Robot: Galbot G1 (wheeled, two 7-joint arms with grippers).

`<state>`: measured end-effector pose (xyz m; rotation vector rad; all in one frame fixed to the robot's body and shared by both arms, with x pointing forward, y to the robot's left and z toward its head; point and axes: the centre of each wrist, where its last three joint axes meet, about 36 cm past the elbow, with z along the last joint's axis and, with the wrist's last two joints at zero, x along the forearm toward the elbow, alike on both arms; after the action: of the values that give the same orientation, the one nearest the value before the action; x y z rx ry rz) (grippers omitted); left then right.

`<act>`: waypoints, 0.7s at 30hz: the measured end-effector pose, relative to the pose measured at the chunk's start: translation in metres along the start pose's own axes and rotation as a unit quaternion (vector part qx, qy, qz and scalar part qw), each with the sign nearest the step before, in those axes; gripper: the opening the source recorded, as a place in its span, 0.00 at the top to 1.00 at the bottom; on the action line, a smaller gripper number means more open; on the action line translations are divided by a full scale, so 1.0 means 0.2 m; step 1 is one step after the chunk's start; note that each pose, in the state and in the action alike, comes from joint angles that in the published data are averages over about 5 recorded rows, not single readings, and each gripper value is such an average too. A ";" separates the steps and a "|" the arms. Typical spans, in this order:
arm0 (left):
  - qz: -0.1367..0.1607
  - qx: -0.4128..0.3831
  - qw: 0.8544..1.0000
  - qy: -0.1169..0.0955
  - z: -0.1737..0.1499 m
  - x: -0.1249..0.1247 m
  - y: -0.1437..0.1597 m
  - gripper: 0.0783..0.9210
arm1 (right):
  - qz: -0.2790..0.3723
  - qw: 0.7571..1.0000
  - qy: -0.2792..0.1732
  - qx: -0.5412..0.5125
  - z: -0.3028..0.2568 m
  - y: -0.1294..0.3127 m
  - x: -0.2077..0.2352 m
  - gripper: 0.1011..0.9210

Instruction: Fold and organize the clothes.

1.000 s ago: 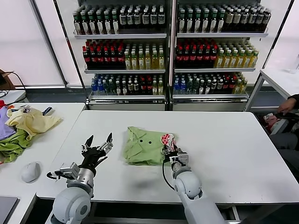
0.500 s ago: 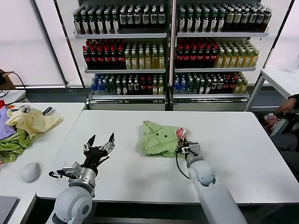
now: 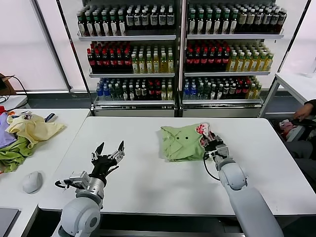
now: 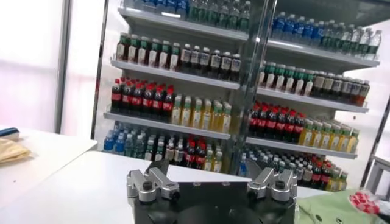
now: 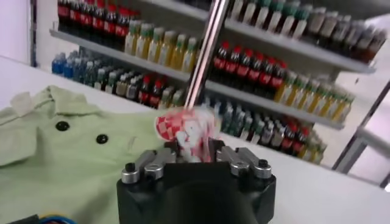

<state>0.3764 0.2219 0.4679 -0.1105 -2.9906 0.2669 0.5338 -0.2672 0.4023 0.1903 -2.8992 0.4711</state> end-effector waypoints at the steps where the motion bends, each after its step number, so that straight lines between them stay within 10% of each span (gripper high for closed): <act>1: 0.000 0.000 1.000 0.000 0.00 0.00 0.00 0.12 | 0.004 1.000 -0.008 0.002 0.01 -0.01 0.02 0.51; 11: 0.010 0.001 1.000 0.000 0.00 0.04 -0.03 0.12 | 0.042 0.996 -0.072 -0.028 0.09 -0.07 0.31 0.17; 21: 0.025 -0.003 1.000 -0.007 0.00 0.10 -0.08 0.12 | 0.045 0.992 -0.081 -0.081 0.11 -0.10 0.70 0.12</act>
<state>0.3552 0.2088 0.4742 -0.1837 -3.0048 0.2658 0.3969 -0.3075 0.4173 0.0779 -3.0976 0.2414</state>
